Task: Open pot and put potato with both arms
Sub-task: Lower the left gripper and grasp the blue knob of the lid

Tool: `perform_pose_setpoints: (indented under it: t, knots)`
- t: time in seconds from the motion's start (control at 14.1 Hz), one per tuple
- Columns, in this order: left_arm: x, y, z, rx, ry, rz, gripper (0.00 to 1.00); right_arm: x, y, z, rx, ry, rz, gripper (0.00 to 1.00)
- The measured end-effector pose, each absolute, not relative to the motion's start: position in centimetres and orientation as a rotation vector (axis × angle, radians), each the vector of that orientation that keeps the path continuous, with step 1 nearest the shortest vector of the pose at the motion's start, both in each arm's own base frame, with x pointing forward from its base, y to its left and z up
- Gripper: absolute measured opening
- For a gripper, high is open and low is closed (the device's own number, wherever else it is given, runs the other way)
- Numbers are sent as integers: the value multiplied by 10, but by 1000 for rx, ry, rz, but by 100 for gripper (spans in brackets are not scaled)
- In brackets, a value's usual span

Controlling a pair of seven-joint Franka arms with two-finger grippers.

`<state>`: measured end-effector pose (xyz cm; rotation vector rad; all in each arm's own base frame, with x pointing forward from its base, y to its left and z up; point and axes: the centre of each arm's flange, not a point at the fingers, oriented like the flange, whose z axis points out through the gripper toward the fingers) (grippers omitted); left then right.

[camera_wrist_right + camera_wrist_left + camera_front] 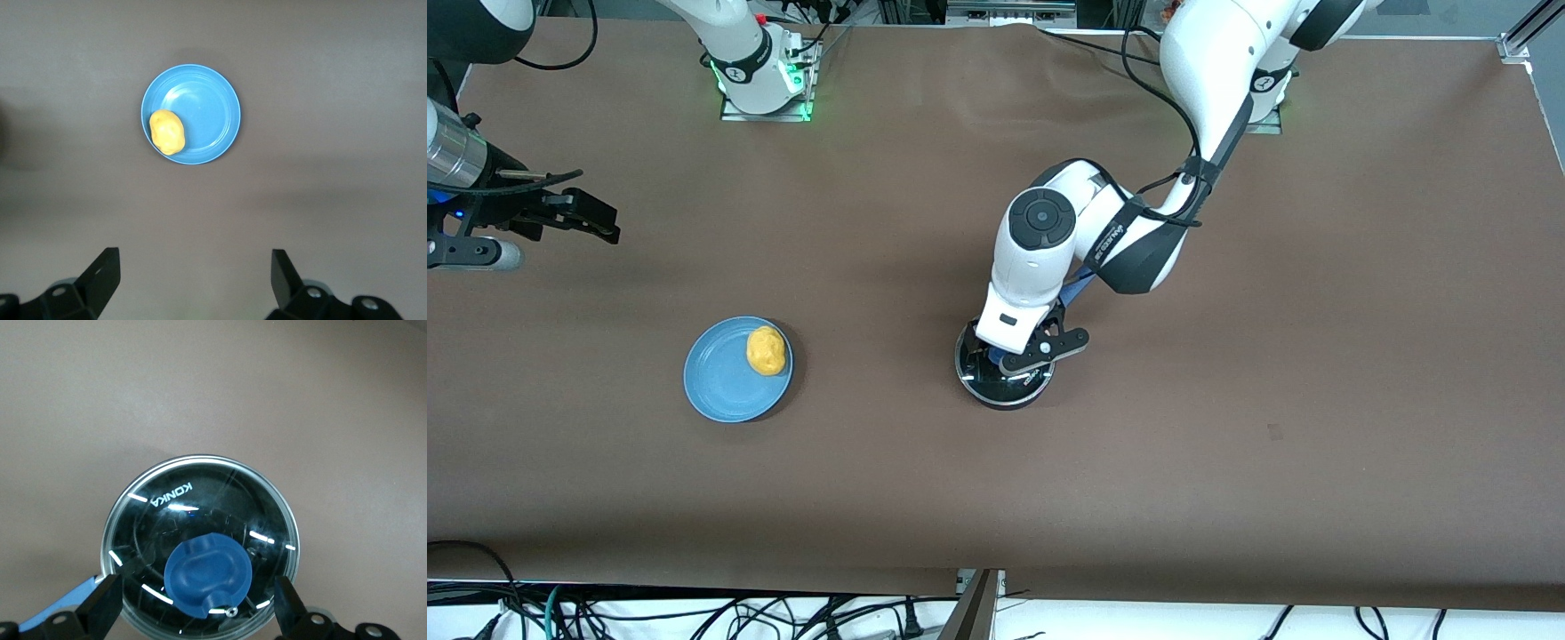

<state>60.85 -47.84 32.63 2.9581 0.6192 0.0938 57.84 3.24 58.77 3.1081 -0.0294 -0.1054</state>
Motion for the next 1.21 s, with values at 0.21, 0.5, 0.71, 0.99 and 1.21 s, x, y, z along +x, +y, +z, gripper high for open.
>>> perform_pose_setpoints:
  t: [0.21, 0.5, 0.71, 0.99, 1.21]
  knots:
    - [610, -483, 317, 2967, 616, 103, 100, 579, 32, 588, 3108, -30, -100, 100]
    - [605, -490, 307, 2983, 602, 93, 100, 579, 33, 588, 3118, -33, -100, 100]
    - [603, -491, 300, 2992, 604, 83, 100, 580, 36, 585, 3199, -56, -116, 100]
    - [603, -490, 293, 3001, 609, 74, 100, 590, 30, 563, 3206, -86, -177, 100]
    - [605, -487, 288, 3007, 623, 75, 100, 604, 44, 517, 3176, -62, -298, 100]
